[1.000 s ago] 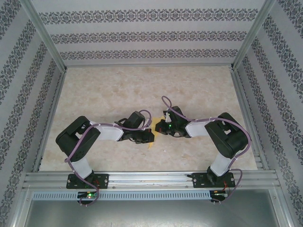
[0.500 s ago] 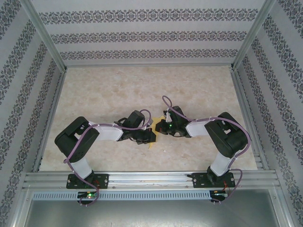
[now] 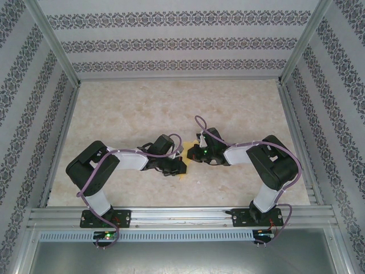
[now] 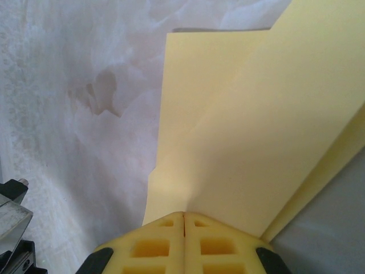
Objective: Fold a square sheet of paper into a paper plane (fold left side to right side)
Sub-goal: Fold the wing for the fifth time at the center of the table.
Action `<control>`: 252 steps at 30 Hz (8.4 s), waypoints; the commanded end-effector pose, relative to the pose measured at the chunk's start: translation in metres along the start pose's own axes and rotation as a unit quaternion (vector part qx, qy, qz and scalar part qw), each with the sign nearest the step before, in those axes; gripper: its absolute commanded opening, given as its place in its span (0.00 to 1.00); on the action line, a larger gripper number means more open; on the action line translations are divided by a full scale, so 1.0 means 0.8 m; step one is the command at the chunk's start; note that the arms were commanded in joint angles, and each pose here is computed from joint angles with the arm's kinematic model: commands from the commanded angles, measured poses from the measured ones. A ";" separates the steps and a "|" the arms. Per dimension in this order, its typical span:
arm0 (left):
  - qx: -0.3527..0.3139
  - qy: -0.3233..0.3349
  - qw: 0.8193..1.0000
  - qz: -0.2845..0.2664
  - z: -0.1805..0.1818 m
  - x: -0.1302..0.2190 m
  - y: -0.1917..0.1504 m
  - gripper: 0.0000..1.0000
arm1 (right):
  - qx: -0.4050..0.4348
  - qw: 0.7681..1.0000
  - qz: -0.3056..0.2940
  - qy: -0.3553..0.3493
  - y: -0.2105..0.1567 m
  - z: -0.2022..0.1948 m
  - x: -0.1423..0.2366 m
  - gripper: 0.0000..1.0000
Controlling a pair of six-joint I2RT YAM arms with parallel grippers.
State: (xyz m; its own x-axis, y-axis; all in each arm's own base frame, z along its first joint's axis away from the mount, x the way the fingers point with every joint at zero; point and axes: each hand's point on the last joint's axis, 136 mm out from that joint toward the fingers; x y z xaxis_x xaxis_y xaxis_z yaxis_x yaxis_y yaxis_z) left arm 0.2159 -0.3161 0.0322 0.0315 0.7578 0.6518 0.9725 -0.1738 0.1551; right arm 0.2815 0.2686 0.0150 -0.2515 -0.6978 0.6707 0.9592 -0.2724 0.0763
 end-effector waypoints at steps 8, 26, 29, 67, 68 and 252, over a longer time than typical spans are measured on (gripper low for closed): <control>-0.003 0.027 1.000 0.013 0.013 0.009 -0.009 0.07 | -0.024 0.995 0.015 -0.099 -0.016 -0.073 -0.009 0.00; 0.005 0.032 0.999 0.020 0.025 0.003 -0.017 0.07 | -0.024 0.994 0.017 -0.104 -0.016 -0.074 -0.009 0.00; 0.006 0.035 0.999 0.022 0.027 0.003 -0.019 0.07 | -0.024 0.994 0.017 -0.104 -0.016 -0.075 -0.009 0.00; 0.017 0.058 0.997 0.050 0.047 0.009 -0.068 0.07 | -0.027 0.992 0.023 -0.117 -0.020 -0.086 -0.010 0.00; 0.018 0.058 0.997 0.050 0.047 0.010 -0.069 0.07 | -0.028 0.992 0.023 -0.117 -0.019 -0.086 -0.010 0.00; -0.075 0.016 0.997 -0.012 -0.018 0.047 0.031 0.04 | -0.006 0.990 0.011 -0.137 0.033 -0.081 0.015 0.00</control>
State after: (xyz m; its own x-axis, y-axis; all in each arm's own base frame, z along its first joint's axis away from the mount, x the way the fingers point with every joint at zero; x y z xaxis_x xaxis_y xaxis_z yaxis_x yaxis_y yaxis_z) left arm 0.2290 -0.3003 0.0782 -0.0179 0.7558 0.6546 0.9260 -0.2345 0.2960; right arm 0.3181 0.2442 0.0146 -0.2526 -0.6292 0.7351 0.9628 -0.2386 0.1266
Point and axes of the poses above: each hand's point on the last joint's axis, 136 mm out from that joint toward the fingers, its own x axis back along the fingers, its own z axis along the line the jaws close on, y = z × x, and after that the axes turned 10 degrees about -x, right-handed
